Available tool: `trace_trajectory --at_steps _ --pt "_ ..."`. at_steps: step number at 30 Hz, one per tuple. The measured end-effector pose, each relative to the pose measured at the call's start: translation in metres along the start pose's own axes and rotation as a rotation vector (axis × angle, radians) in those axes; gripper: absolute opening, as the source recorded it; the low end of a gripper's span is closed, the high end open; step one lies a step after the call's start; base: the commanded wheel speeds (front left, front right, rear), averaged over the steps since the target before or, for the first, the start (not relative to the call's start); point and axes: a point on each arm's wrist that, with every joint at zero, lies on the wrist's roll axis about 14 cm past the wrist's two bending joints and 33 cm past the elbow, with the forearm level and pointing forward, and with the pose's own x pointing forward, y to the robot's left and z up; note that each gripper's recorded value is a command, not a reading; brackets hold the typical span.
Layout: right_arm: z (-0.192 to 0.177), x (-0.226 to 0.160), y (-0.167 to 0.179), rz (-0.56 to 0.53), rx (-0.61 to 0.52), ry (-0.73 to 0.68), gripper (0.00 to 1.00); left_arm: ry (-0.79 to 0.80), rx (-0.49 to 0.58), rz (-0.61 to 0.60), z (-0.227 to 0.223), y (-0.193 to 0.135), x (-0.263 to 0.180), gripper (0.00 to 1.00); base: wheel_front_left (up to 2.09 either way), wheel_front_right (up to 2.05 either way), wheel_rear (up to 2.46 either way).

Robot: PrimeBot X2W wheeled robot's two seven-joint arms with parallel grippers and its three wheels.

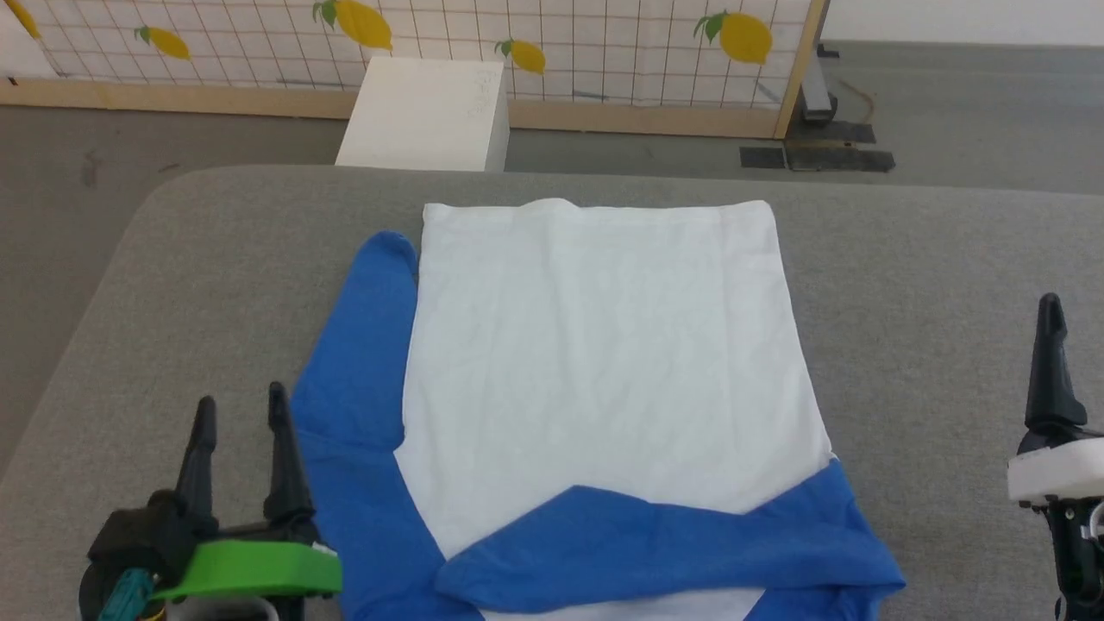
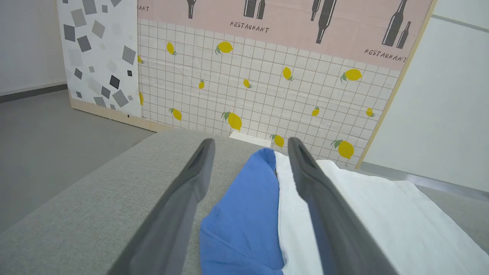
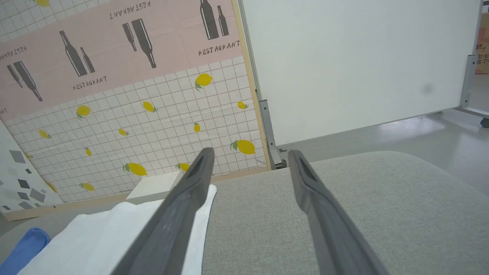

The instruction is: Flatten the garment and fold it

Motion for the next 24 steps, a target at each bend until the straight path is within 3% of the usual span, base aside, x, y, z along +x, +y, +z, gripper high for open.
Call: trace_trajectory --at_steps 6,14,24 --pt "-0.006 0.001 -0.004 -0.019 -0.007 0.020 1.00 0.052 -0.009 -0.060 -0.019 -0.015 0.036 1.00 0.00 0.00 0.00" --pt "-0.021 0.016 -0.007 -0.027 -0.025 0.062 1.00 0.161 0.070 -0.142 -0.028 -0.018 0.128 1.00 0.00 0.00 0.00" --pt "-0.053 0.035 -0.021 -0.058 -0.051 0.131 1.00 0.514 0.198 -0.193 -0.072 -0.020 0.215 1.00 0.00 0.00 0.00"
